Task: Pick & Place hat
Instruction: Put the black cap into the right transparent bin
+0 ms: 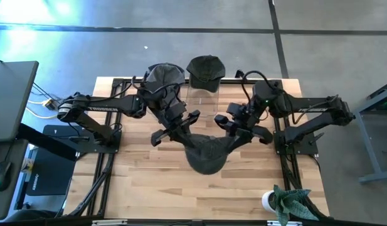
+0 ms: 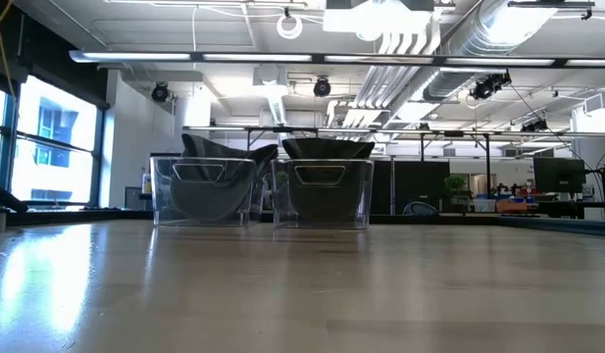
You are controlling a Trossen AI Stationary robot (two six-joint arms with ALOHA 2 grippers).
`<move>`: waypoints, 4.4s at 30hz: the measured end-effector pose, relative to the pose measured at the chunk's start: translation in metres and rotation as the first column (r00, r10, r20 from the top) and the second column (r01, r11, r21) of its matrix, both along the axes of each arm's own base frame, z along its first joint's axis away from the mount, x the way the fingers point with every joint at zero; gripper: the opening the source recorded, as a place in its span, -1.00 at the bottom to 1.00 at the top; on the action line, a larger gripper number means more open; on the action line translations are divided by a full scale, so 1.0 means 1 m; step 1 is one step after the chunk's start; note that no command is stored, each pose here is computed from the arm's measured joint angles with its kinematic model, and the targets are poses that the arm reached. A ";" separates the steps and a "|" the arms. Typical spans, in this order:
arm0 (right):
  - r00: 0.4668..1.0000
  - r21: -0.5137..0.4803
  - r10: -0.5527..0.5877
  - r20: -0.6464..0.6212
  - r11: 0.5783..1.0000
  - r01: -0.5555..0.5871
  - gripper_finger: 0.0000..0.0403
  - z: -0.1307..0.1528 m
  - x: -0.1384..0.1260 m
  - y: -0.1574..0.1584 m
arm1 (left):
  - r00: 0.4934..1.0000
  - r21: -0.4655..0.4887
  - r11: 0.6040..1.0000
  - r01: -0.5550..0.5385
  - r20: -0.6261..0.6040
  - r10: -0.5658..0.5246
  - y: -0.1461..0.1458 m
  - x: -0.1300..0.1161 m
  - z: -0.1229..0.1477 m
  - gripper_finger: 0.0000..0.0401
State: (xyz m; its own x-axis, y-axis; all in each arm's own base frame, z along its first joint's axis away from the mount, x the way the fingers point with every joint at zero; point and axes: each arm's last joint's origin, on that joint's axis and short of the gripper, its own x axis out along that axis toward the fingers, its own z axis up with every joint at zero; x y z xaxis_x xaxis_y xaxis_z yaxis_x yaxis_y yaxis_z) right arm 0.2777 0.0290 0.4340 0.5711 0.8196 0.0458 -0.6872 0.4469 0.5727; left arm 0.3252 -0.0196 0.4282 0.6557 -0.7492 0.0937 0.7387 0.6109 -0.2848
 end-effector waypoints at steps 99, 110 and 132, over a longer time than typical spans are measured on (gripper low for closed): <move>0.541 0.272 -0.841 -0.003 0.520 0.810 -0.98 0.052 -0.079 -0.049 | 0.256 0.720 -0.438 -0.538 0.635 0.729 -0.057 0.011 -0.052 0.14; 0.485 0.314 -0.875 0.014 0.464 0.828 -0.98 0.057 -0.083 -0.050 | 0.192 0.668 -0.367 -0.647 0.609 0.770 -0.058 0.013 -0.044 0.14; 0.501 0.360 -0.865 0.030 0.477 0.802 -0.97 0.062 -0.084 -0.052 | 0.195 0.571 -0.433 -0.698 0.733 0.652 -0.045 0.037 -0.037 0.14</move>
